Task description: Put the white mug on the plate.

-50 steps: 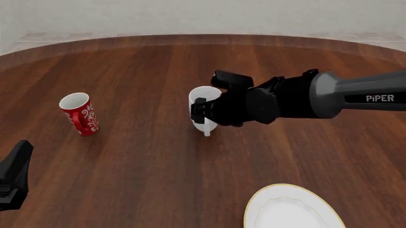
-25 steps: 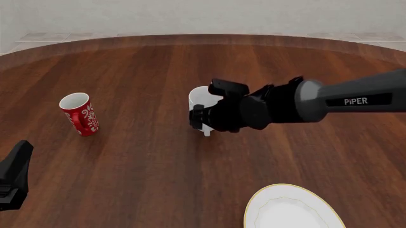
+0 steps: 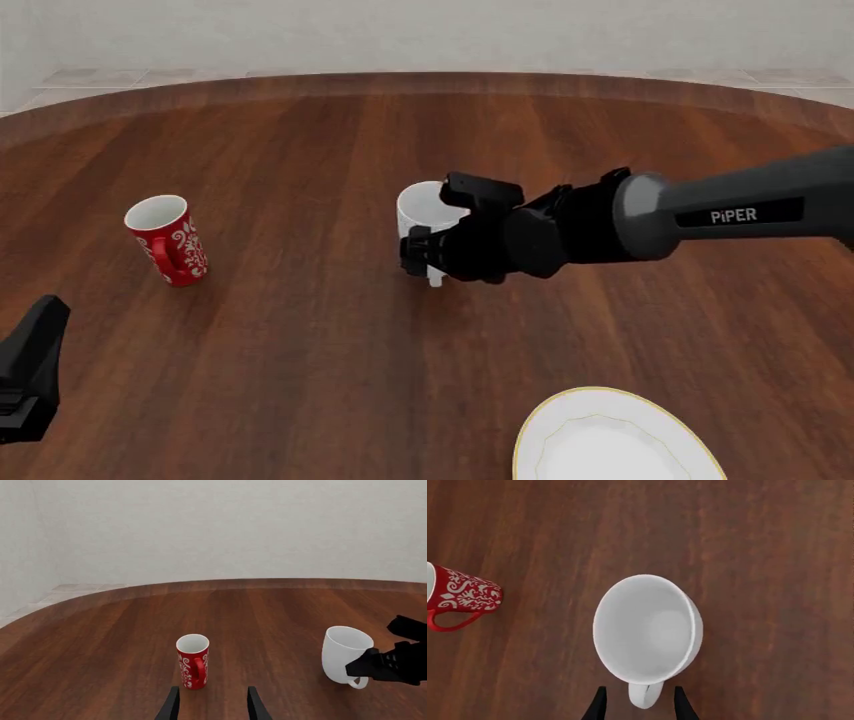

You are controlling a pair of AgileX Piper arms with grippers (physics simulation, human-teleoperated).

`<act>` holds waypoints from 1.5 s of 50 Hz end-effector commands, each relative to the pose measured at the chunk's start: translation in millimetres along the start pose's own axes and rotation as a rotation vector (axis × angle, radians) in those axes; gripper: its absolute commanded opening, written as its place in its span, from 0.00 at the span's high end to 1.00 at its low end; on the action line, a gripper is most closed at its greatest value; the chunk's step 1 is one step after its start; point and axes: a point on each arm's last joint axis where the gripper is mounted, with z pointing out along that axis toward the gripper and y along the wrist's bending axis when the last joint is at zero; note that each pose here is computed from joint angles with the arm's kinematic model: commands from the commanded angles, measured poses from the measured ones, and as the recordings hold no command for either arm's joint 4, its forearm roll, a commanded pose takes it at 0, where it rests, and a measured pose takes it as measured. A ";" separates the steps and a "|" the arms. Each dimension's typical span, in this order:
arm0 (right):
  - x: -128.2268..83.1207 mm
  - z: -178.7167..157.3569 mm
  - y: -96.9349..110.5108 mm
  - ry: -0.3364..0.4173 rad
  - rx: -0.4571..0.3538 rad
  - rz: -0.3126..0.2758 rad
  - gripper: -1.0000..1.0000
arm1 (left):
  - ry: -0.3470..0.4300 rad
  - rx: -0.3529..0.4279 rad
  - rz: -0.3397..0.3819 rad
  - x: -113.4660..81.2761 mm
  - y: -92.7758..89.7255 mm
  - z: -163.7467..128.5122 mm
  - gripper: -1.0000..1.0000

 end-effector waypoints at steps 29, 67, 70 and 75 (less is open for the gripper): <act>0.7 -0.1 6.6 0.019 -0.001 -0.036 1.00 | 0.002 -0.002 0.000 0.1 0.1 0.0 0.00; -2.3 -61.4 -2.7 0.013 0.015 -0.058 1.00 | 0.002 -0.002 0.000 0.1 0.1 0.0 0.00; 0.8 -66.3 -4.6 0.013 0.015 -0.055 1.00 | 0.002 -0.002 0.000 0.1 0.1 0.0 0.00; 3.7 -73.8 -6.3 0.012 0.015 -0.053 1.00 | 0.002 -0.002 0.000 0.1 0.1 0.0 0.00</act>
